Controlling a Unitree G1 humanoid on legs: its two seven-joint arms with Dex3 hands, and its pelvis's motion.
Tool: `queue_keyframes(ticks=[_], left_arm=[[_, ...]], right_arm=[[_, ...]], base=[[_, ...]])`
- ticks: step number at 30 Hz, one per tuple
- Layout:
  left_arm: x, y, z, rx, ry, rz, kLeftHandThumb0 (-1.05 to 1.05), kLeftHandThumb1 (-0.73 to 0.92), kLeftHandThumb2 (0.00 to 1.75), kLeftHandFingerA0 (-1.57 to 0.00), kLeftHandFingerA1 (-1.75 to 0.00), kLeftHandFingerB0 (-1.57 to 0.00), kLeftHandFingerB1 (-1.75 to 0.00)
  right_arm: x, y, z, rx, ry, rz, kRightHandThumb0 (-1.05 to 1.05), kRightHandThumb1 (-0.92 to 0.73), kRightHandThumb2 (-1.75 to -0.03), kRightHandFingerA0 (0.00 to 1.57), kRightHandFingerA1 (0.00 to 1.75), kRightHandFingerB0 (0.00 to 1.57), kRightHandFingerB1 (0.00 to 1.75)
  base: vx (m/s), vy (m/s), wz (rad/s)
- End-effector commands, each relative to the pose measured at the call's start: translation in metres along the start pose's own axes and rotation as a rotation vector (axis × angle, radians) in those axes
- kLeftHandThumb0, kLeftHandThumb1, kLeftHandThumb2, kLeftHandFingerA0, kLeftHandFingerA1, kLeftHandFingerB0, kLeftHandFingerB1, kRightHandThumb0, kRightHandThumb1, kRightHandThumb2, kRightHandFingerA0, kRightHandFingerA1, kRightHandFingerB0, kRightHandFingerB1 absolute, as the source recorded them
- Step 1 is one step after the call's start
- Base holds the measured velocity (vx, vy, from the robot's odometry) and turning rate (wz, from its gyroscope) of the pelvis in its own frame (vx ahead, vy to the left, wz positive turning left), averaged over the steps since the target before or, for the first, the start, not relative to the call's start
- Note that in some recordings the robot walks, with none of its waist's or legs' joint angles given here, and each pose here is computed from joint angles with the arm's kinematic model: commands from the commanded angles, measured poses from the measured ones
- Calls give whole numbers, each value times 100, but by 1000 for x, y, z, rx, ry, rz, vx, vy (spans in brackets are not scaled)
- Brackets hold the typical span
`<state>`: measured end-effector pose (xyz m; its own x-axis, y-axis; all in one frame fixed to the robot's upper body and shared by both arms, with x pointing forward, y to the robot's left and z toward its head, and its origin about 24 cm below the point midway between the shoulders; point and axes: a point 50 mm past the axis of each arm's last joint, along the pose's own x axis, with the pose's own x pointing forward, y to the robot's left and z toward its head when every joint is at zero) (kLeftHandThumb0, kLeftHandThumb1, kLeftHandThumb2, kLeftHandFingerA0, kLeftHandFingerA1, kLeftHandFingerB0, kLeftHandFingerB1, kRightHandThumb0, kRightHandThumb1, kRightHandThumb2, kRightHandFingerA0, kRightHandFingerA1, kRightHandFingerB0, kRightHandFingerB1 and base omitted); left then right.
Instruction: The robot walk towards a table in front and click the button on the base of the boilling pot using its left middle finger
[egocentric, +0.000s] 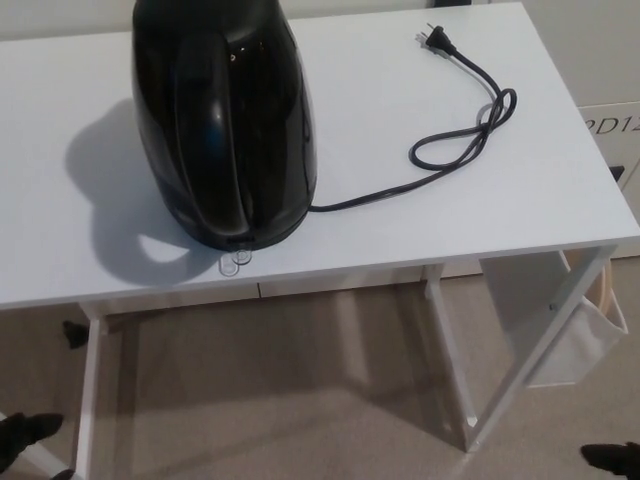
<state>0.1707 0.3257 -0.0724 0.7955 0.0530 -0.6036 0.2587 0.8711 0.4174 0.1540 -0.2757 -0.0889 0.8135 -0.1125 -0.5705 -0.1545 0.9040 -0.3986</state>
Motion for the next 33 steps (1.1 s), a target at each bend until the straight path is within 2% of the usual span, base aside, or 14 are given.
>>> queue_keyframes(ticks=[1,9,33], left_arm=[[-3,3,-7,-64,39,-8,-77,55,86,-28,-45,-18,-40],[-7,-3,-13,-38,49,-48,-78,56,88,-28,-45,-16,-40],[-6,4,-8,-41,39,-33,-78,55,88,-32,-47,-16,-40]], right_arm=[[-6,-6,-8,51,-7,-5,-35,-68,-60,50,50,39,42],[-11,-3,-15,61,8,3,-33,-68,-60,49,50,38,42],[-7,-4,-11,94,-1,-17,-32,-68,-59,48,50,36,41]], base=[[0,0,0],[0,0,0],[0,0,0]])
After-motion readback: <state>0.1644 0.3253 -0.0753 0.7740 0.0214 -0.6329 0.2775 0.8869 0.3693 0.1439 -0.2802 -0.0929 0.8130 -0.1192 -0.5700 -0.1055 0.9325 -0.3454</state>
